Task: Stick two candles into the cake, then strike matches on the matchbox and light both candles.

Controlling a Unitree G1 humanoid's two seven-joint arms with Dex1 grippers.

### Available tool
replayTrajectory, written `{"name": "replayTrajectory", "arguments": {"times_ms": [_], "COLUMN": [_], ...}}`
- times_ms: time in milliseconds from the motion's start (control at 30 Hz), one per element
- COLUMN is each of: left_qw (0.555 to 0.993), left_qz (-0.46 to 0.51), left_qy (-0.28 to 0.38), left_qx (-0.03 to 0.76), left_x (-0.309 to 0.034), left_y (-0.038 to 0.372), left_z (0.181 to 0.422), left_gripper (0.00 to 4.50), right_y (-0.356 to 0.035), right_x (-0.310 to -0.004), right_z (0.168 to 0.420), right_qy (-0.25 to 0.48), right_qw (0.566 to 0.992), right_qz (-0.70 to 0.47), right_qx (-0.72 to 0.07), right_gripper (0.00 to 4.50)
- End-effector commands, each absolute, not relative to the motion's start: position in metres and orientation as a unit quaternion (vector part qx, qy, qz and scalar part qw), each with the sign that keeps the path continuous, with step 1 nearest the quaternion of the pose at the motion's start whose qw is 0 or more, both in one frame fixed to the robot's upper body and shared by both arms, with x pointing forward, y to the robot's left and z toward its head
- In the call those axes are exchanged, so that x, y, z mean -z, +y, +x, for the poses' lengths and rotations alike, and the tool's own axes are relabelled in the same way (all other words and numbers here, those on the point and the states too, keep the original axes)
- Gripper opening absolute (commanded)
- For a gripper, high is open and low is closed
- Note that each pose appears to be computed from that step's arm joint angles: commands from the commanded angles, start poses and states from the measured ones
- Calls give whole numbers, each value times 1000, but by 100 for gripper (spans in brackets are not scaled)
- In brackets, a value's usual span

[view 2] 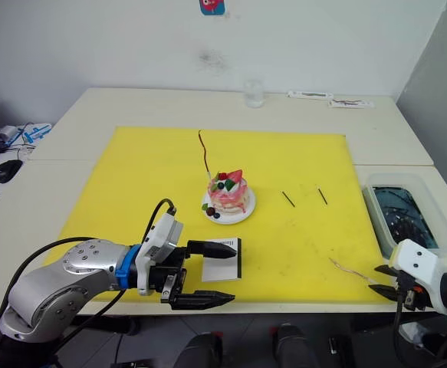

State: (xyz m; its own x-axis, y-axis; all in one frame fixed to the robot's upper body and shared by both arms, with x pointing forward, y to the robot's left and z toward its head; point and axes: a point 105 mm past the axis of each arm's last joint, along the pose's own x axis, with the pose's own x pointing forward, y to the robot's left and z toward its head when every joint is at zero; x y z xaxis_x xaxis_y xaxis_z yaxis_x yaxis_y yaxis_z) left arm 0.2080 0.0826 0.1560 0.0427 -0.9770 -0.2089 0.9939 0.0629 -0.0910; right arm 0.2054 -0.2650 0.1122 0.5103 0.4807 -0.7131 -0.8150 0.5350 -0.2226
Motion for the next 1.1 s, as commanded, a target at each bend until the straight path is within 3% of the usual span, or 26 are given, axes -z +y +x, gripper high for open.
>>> {"name": "replayTrajectory", "arguments": {"times_ms": [33, 300, 567, 1100], "left_qw": [704, 666, 653, 661], "left_qz": [83, 197, 219, 209], "left_qy": [63, -5, -12, -16], "left_qx": [702, 719, 725, 720], "left_x": [-167, -165, -155, -151], "left_y": [74, 61, 55, 48], "left_z": [202, 199, 191, 189], "left_gripper": [450, 450, 450, 450], "right_y": [-260, -255, -253, -247], "right_x": [-137, -145, -136, -125], "right_z": [206, 210, 206, 224], "right_qy": [288, 370, 443, 447], "right_qw": [809, 780, 726, 696], "right_qz": [-313, -348, -362, -383], "right_qx": [-406, -367, -381, -411], "right_gripper": [318, 318, 318, 318]}}
